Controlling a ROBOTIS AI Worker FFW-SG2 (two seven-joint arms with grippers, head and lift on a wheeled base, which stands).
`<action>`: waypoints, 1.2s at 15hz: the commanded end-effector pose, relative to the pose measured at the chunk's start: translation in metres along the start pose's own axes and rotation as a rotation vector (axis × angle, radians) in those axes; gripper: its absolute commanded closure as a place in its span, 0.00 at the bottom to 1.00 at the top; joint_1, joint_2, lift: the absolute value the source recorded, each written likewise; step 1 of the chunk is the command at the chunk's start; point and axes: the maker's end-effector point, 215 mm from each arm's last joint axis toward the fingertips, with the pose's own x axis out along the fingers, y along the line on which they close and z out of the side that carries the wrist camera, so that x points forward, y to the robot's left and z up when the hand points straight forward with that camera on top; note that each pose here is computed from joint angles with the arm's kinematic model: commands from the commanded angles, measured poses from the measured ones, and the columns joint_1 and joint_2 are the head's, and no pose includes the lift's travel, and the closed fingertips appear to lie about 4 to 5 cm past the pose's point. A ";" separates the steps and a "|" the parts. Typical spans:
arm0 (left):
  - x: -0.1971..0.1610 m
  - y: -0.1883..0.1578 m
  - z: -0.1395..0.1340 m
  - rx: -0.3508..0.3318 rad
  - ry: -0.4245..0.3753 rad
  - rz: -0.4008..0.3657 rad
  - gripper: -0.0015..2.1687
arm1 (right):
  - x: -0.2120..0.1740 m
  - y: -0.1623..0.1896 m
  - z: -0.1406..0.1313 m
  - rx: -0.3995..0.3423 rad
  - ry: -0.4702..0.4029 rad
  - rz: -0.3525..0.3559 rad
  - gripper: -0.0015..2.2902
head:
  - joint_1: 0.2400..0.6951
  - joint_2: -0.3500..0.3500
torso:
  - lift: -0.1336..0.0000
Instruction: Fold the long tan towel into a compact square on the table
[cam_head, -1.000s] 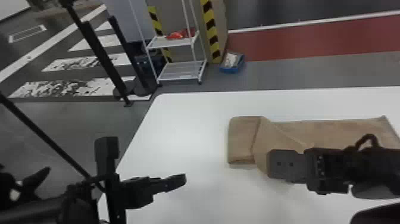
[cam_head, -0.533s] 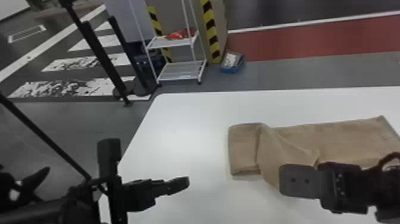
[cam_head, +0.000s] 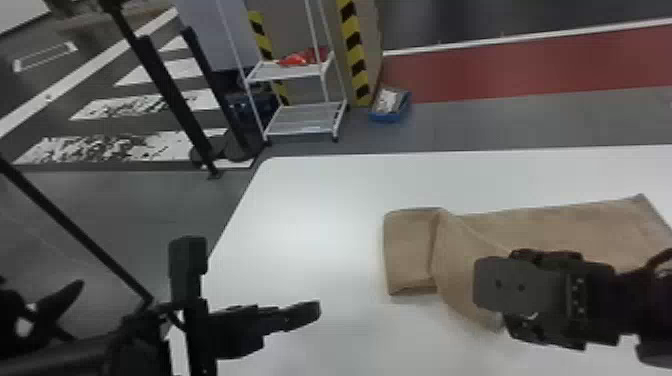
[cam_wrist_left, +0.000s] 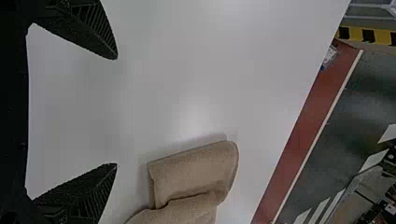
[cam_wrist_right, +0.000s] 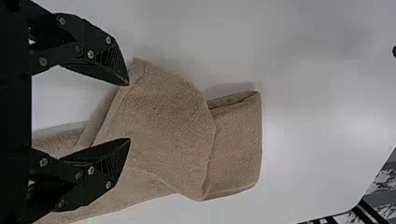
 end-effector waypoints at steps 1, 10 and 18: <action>0.002 0.000 -0.007 -0.015 0.018 -0.003 0.03 | 0.009 0.001 -0.004 -0.006 0.018 0.010 0.19 | 1.00 1.00 | 0.07; 0.004 0.000 -0.009 -0.019 0.025 -0.005 0.04 | 0.003 -0.028 -0.033 -0.098 0.086 -0.027 0.25 | 1.00 0.96 | 0.07; 0.008 -0.001 -0.017 -0.025 0.043 -0.011 0.04 | 0.010 -0.015 -0.059 -0.310 0.205 -0.006 0.25 | 1.00 0.89 | 0.07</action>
